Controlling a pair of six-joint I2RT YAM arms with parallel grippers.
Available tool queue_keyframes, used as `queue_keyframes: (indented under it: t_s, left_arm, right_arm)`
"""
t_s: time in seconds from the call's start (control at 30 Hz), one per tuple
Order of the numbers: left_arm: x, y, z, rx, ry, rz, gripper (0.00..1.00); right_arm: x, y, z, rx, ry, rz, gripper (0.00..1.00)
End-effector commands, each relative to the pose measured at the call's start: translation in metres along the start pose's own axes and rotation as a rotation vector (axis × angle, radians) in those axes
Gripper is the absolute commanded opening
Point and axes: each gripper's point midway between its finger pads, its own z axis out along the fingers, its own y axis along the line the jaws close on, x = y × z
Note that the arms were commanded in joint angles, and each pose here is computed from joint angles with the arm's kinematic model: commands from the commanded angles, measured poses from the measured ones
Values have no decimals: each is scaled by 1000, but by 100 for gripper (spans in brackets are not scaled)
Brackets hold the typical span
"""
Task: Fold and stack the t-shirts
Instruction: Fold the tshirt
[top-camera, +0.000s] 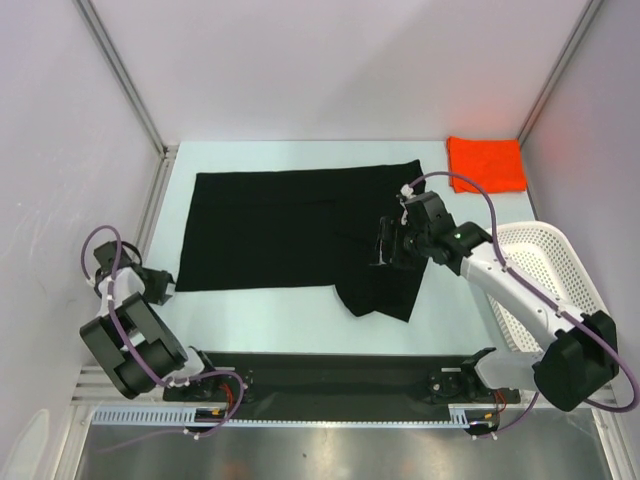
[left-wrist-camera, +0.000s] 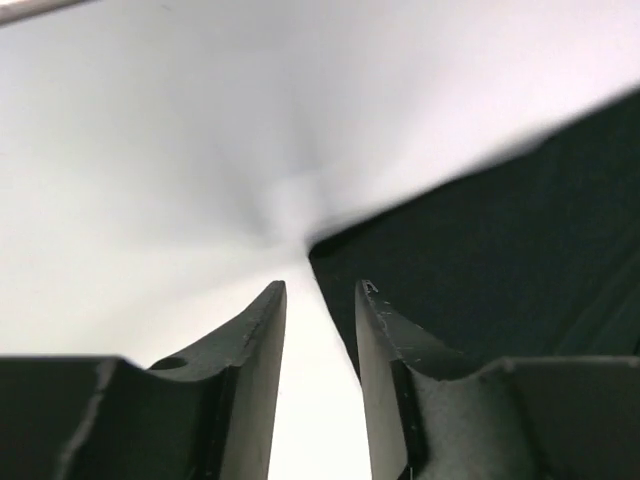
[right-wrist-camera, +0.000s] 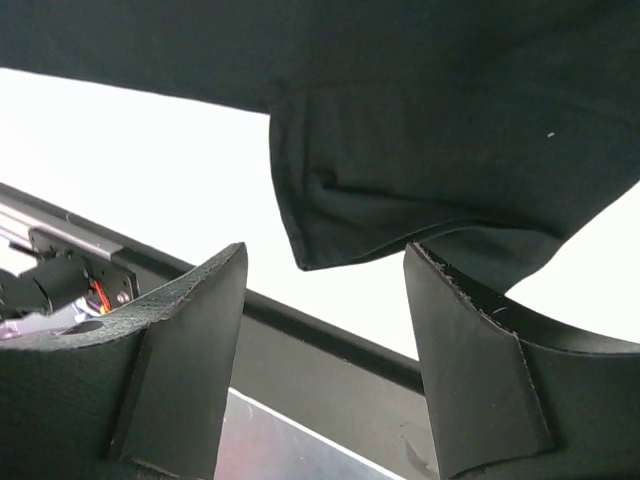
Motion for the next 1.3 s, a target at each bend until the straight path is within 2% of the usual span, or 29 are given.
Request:
queue_keyframes:
  t_s: [0.0,0.1,0.23,0.33,0.63,1.07,1.1,1.13,1.17,1.27]
  left_arm:
    - [-8,-6,-2,29,-6,-38,41]
    - [-14,-4,-1,15,-31,-38,55]
    - [-4,-3,14,9,41,-48,56]
    - [1,12,17,-66,56,-57,54]
    - [5,16,26,-82,72,-74,45]
    - [18,36,33,-195,95,-86,48]
    - [18,37,33,-203,98,-86,45]
    - [18,38,33,-207,95,-84,35]
    - [17,39,33,-211,87,-80,32]
    - [16,40,30,-208,74,-66,30]
  right_arm:
    - [6,10,-1,-84,-2,-22,69]
    - [13,12,2,-104,38,-39,68]
    - [12,14,6,-117,52,-72,68]
    - [9,6,8,-97,71,-78,68]
    - [1,-17,10,-74,88,-15,67]
    - [3,-35,0,-55,89,-11,66]
    - [2,-37,0,-59,86,-7,66]
    - [4,-40,0,-58,90,-2,66]
    - [7,-42,-1,-56,99,4,66]
    - [14,-47,-2,-50,117,19,66]
